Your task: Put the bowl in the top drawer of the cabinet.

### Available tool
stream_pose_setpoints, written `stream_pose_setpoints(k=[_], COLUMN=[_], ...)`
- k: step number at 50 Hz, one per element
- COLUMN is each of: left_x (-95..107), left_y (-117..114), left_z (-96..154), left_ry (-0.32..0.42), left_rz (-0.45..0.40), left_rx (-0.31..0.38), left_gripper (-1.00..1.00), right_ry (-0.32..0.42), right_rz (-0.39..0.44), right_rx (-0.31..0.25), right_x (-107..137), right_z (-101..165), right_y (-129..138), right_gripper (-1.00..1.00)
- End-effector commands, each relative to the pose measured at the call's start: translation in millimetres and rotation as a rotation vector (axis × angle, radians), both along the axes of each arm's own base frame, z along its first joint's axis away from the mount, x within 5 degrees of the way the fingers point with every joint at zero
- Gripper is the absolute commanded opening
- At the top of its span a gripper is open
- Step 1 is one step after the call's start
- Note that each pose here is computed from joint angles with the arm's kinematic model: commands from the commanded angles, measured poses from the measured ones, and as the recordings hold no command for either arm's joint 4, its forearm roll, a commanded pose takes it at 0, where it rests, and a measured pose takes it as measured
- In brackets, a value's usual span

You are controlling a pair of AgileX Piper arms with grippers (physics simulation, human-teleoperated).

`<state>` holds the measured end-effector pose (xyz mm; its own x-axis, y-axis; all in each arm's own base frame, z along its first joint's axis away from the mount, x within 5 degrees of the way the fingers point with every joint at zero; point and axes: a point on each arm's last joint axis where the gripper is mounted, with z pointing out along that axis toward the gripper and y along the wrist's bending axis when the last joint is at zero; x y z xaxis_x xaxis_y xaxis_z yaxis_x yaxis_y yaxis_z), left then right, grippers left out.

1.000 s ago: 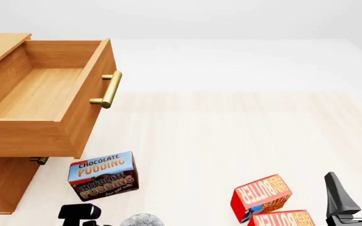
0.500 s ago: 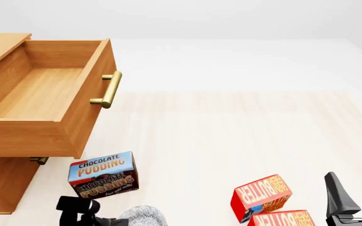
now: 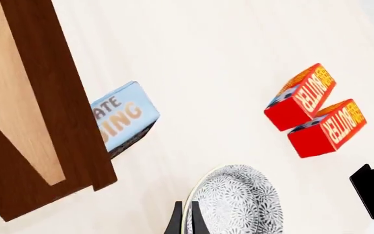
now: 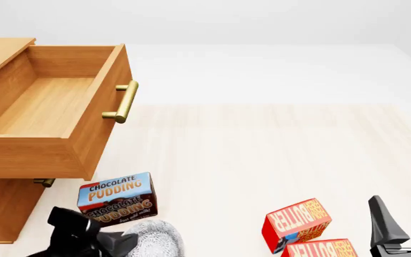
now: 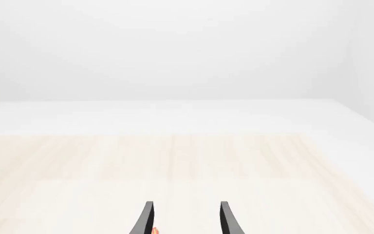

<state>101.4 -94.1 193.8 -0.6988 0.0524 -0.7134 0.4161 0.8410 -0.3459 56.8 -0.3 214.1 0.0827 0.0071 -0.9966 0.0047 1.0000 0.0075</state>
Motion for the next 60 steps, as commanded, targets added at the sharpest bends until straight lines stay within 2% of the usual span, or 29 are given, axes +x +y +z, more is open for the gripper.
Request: stream_pose_setpoints(k=[1,18,31,60], left_x=[-2,-12,-25,-60], left_y=[4,17,33,63], left_z=[15,38,54,106], left_ry=[-0.061,-0.187,-0.269,-0.463], left_rz=[-0.029,-0.084,-0.091,-0.086], left_rx=[0.016,0.066,0.086,0.063], left_gripper=[-1.00,-1.00,-1.00,-1.00], right_ry=[0.000,0.000,0.000,0.000], right_rz=[0.000,0.000,0.000,0.000], right_rx=[0.000,0.000,0.000,0.000], right_x=[0,0,0,0], right_z=[0,0,0,0], right_y=[0,0,0,0], right_gripper=[1.00,1.00,1.00,1.00])
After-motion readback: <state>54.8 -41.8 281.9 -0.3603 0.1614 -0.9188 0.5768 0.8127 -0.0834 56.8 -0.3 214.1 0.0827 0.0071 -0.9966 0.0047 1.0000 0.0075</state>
